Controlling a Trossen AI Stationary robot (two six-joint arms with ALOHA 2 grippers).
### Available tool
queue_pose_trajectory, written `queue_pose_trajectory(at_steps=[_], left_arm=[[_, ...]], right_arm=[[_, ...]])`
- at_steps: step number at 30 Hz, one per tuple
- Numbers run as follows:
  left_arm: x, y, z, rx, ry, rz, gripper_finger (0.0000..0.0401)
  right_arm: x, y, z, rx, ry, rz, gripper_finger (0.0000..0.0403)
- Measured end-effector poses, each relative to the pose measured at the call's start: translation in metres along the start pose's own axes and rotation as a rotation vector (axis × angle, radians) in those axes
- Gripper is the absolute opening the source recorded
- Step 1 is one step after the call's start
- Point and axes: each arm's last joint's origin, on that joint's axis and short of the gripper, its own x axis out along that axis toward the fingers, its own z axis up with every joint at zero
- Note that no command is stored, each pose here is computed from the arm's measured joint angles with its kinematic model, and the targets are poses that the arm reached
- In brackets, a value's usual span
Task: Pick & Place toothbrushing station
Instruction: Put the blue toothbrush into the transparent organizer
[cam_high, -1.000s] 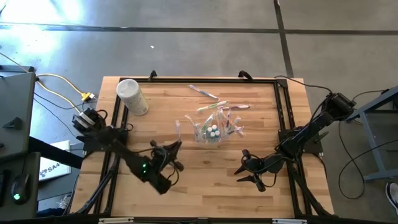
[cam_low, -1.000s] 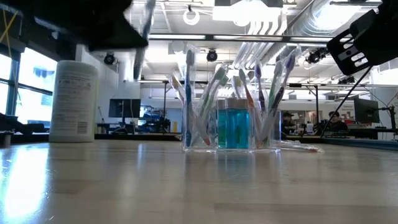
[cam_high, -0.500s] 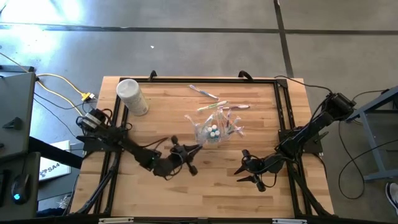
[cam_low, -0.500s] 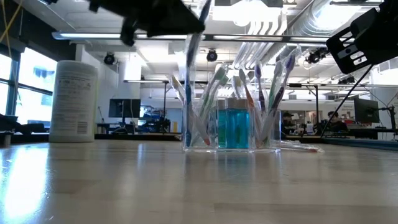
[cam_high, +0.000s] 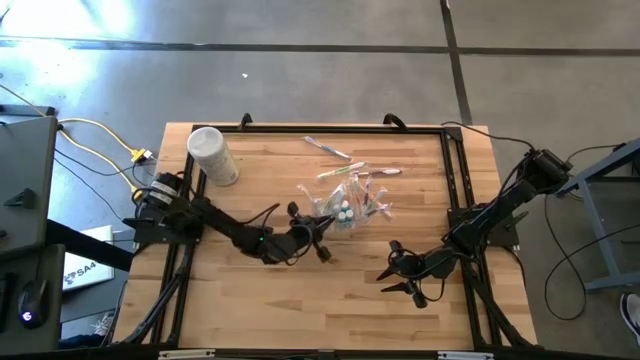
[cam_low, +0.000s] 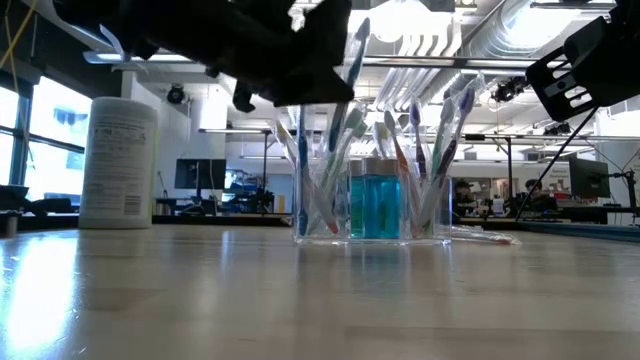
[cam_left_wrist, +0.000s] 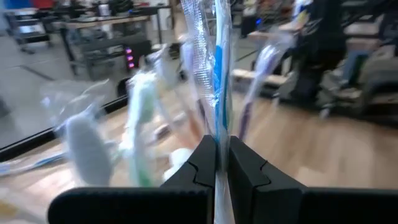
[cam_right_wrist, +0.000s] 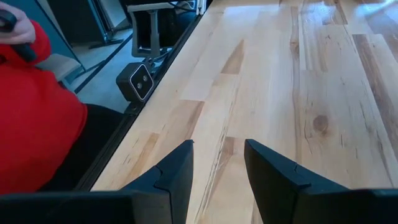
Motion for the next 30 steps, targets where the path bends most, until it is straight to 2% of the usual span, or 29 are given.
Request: queue_pose_trajectory(at_steps=[13,20,25,30], left_arm=[[0.018,0.016,-0.004,0.099,0.014,0.107,0.0007],[0.013,0.026,-0.022,0.024,0.058,0.128,0.0007],[0.002,0.043,-0.038,-0.086,0.024,0.113,0.0007],[-0.002,0.049,-0.045,-0.082,0.032,0.091,0.0007]], right_arm=[[0.000,0.000,0.000,0.030,0.001,-0.001,0.0136],[0.000,0.000,0.000,0.042,0.005,-0.002,0.0136],[0.000,0.000,0.000,0.041,0.005,-0.002,0.0136],[0.000,0.000,0.000,0.038,0.004,-0.003,0.0136]])
